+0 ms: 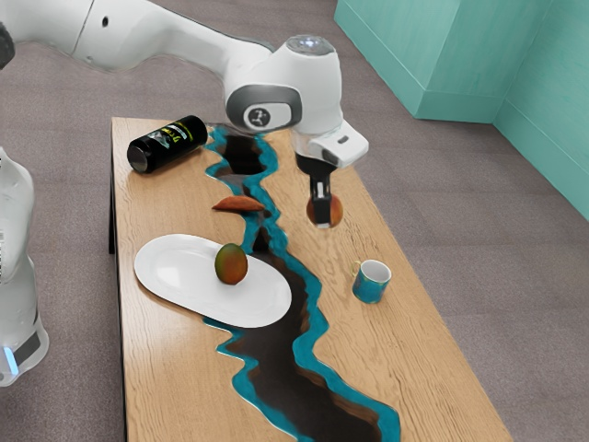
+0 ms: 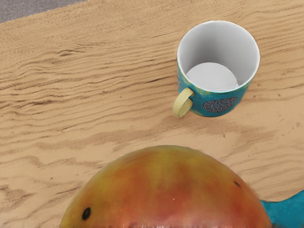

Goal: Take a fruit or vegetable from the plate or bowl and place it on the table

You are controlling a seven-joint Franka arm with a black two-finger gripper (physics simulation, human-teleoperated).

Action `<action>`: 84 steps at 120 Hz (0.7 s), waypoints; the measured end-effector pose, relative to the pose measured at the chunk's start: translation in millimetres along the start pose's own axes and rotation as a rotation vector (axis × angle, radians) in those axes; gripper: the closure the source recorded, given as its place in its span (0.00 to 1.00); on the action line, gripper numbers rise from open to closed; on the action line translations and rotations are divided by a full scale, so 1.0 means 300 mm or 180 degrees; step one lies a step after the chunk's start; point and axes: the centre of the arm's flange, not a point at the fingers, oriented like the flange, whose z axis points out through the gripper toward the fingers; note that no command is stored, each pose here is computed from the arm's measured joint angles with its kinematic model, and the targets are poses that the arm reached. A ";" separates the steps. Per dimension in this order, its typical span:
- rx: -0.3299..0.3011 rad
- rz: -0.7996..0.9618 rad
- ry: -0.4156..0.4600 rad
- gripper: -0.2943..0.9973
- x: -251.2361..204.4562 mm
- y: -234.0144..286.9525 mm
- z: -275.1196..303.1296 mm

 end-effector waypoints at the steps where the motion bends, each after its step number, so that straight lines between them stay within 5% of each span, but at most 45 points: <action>1: 0.0016 -0.0015 0.0014 0.50 0.008 -0.016 -0.005; 21: 0.0278 -0.0325 0.0114 0.50 0.097 -0.318 -0.032; 41: 0.0263 -0.0265 0.0093 0.33 0.097 -0.341 -0.025; 64: 0.0287 -0.0324 0.0121 0.25 0.071 -0.414 -0.054; 76: 0.0006 -0.1137 0.0259 0.24 0.061 -0.405 -0.122; 84: -0.0177 -0.1896 0.0385 0.24 0.136 -0.362 -0.359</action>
